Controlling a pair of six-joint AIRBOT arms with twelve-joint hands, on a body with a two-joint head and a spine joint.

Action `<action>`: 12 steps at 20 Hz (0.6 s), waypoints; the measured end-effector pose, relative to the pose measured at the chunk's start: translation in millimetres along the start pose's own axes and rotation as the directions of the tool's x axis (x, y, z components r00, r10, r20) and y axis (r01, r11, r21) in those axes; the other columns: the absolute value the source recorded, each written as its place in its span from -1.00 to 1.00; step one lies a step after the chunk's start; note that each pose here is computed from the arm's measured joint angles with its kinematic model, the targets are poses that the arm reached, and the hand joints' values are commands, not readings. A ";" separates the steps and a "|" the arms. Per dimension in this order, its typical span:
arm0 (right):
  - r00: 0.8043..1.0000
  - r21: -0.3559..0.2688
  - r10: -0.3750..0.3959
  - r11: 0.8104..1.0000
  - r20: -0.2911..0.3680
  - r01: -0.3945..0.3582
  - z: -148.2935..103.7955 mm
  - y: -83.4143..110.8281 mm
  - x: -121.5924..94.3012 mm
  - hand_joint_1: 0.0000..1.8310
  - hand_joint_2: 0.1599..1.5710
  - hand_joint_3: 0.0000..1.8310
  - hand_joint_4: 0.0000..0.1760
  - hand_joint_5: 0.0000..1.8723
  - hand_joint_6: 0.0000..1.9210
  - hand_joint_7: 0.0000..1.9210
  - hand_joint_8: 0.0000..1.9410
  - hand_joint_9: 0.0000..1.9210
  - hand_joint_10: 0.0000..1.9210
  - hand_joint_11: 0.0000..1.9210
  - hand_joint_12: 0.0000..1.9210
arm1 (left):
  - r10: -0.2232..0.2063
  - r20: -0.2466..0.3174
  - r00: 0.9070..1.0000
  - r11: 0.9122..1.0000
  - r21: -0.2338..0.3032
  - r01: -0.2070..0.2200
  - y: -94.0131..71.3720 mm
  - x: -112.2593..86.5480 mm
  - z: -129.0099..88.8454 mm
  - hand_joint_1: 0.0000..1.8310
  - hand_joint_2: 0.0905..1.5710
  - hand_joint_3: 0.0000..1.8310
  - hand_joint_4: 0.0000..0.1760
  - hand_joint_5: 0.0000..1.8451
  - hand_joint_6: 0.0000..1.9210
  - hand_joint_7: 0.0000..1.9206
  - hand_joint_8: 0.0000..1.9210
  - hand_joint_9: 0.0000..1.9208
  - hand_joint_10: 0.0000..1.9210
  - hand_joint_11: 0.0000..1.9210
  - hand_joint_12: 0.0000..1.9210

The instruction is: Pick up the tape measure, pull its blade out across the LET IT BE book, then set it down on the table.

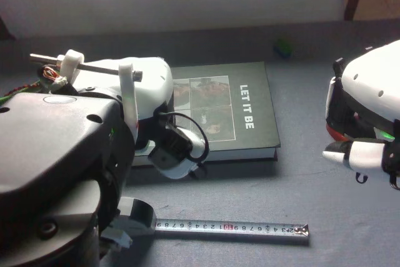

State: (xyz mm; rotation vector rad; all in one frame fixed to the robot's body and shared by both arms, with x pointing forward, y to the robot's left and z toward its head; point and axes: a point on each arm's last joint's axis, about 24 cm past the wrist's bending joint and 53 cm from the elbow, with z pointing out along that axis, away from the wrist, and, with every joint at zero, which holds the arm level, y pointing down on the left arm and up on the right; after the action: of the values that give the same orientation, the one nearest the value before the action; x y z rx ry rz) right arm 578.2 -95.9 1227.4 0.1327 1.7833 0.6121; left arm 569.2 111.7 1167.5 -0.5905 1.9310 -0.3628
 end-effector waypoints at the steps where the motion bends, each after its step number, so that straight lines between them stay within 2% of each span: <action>1: 1.000 -0.001 -0.008 1.000 0.004 0.008 -0.1 0.0 -1.0 -0.87 0.45 -0.98 0.23 -0.86 -1.00 -0.79 -1.00 -0.83 -0.99 -1.00 -0.38 | 0.000 -0.001 1.000 1.000 -0.003 0.000 0.7 0.2 0.0 -0.79 0.46 -0.98 -0.24 -0.67 -0.98 -0.71 -0.99 -0.79 -0.98 -1.00 -0.43; 3: 1.000 0.000 -0.003 1.000 -0.001 0.003 0.0 -0.2 0.2 -0.87 0.46 -0.99 0.22 -0.86 -1.00 -0.79 -1.00 -0.83 -0.99 -1.00 -0.38 | -0.008 -0.015 1.000 1.000 -0.004 0.008 0.3 2.8 -0.2 -0.79 0.46 -0.99 -0.27 -0.67 -0.99 -0.73 -1.00 -0.79 -0.99 -1.00 -0.44; 6: 1.000 -0.004 -0.009 1.000 0.002 0.009 0.0 1.0 -0.4 -0.87 0.46 -0.99 0.16 -0.84 -0.99 -0.79 -1.00 -0.81 -0.99 -1.00 -0.36 | -0.051 -0.021 0.998 0.998 0.027 0.052 -3.3 -10.5 0.8 -0.79 0.47 -1.00 -0.34 -0.63 -0.99 -0.70 -0.99 -0.77 -0.99 -1.00 -0.38; 8: 1.000 -0.001 -0.004 1.000 -0.002 0.004 0.0 0.3 0.4 -0.87 0.46 -1.00 0.15 -0.84 -1.00 -0.79 -1.00 -0.81 -0.99 -1.00 -0.34 | -0.076 -0.035 0.997 0.997 0.031 0.077 4.7 -15.7 0.7 -0.78 0.46 -1.00 -0.40 -0.64 -1.00 -0.68 -0.99 -0.76 -0.99 -1.00 -0.34; 9: 1.000 -0.001 -0.005 1.000 -0.002 0.005 0.0 0.1 0.3 -0.87 0.45 -1.00 0.15 -0.84 -1.00 -0.79 -1.00 -0.81 -1.00 -1.00 -0.33 | -0.111 -0.048 0.993 0.993 0.027 0.112 12.0 -18.5 -0.3 -0.76 0.45 -1.00 -0.46 -0.64 -1.00 -0.67 -1.00 -0.75 -1.00 -1.00 -0.29; 10: 1.000 -0.002 -0.004 1.000 -0.002 0.004 -0.1 0.3 0.4 -0.87 0.45 -1.00 0.15 -0.83 -1.00 -0.79 -1.00 -0.80 -1.00 -1.00 -0.33 | -0.142 -0.058 0.988 0.989 0.033 0.144 18.3 -22.6 -0.7 -0.72 0.41 -1.00 -0.57 -0.65 -1.00 -0.67 -1.00 -0.74 -1.00 -1.00 -0.25; 12: 1.000 -0.005 -0.005 1.000 -0.004 0.005 -0.1 1.0 0.9 -0.87 0.46 -1.00 0.15 -0.83 -1.00 -0.79 -1.00 -0.80 -0.99 -1.00 -0.33 | -0.170 -0.079 0.982 0.983 0.050 0.174 23.3 -27.6 0.1 -0.62 0.33 -1.00 -0.99 -0.66 -1.00 -0.67 -1.00 -0.73 -1.00 -1.00 -0.20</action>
State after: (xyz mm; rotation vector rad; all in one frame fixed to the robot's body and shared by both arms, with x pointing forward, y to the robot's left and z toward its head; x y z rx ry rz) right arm 577.7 -94.7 1227.1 0.1235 1.7856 0.6135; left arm 573.1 146.4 1176.9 -0.7175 1.9385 -0.5546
